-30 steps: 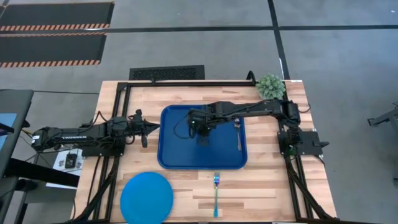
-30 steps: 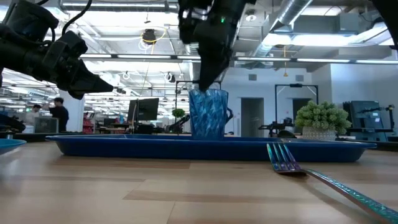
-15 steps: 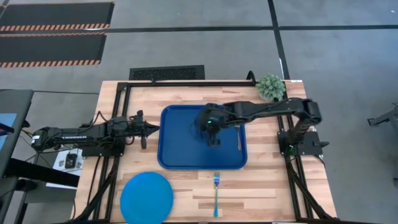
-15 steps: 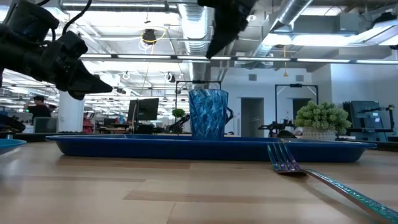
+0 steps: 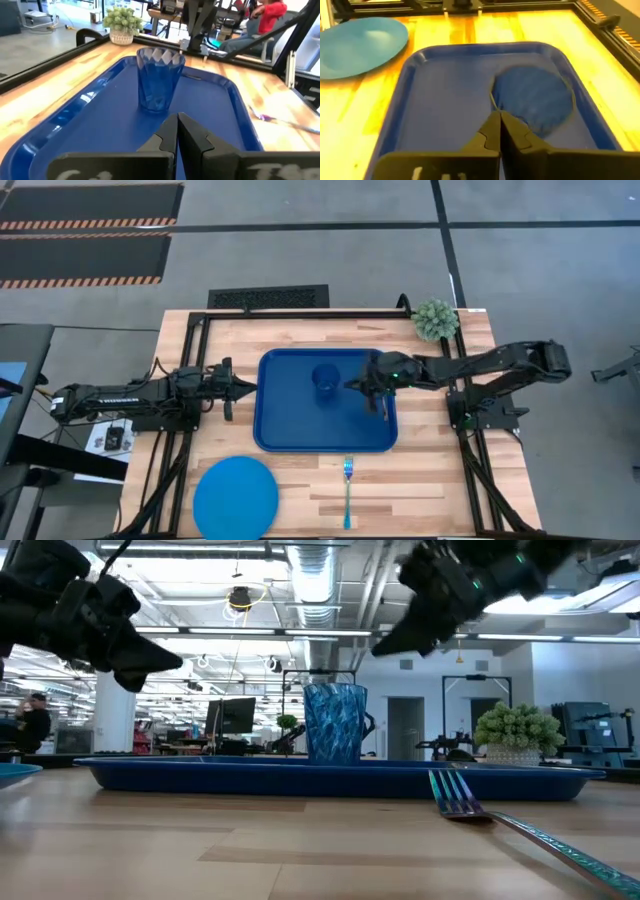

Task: Pick and place plate/cup/fork/spoon on tray
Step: Put the blue cup on the top left of the blue serving tray

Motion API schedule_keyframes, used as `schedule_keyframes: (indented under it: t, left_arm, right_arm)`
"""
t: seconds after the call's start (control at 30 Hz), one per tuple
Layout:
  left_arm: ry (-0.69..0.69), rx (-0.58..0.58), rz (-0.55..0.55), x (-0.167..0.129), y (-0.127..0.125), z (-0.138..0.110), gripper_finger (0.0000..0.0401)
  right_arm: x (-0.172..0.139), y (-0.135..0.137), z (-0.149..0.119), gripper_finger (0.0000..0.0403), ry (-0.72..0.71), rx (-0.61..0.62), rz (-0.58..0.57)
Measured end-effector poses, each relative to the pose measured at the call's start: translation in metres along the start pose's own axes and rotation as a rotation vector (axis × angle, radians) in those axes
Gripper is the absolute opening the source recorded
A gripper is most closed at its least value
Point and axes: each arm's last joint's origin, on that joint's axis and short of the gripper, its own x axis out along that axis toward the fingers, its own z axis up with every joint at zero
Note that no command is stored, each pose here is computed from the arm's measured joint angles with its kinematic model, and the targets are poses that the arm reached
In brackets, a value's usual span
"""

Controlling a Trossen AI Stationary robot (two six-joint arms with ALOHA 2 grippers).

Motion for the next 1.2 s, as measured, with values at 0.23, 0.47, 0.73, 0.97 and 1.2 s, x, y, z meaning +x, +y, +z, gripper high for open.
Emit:
schedule_keyframes:
  t: [0.23, 0.47, 0.73, 0.97, 1.2]
  left_arm:
    - [0.021, -0.009, 0.005, 0.003, -0.005, 0.027, 0.0]
    - [0.102, 0.01, -0.018, 0.021, -0.009, 0.049, 0.0]
    - [0.291, -0.006, -0.023, 0.053, -0.016, 0.08, 0.0]
    - [0.474, 0.051, -0.065, 0.089, -0.028, 0.098, 0.0005]
    - [0.493, 0.212, -0.087, 0.124, -0.047, 0.122, 0.0052]
  right_arm:
    - [-0.008, -0.014, -0.043, 0.0006, -0.009, 0.077, -0.049]
    - [-0.015, -0.015, -0.066, 0.0013, -0.18, 0.055, -0.007]
    - [-0.021, -0.005, -0.078, 0.0005, -0.269, 0.104, 0.019]
    - [-0.023, 0.005, -0.087, 0.0015, -0.243, 0.079, 0.042]
    - [-0.023, 0.002, -0.086, 0.001, -0.254, 0.045, 0.024]
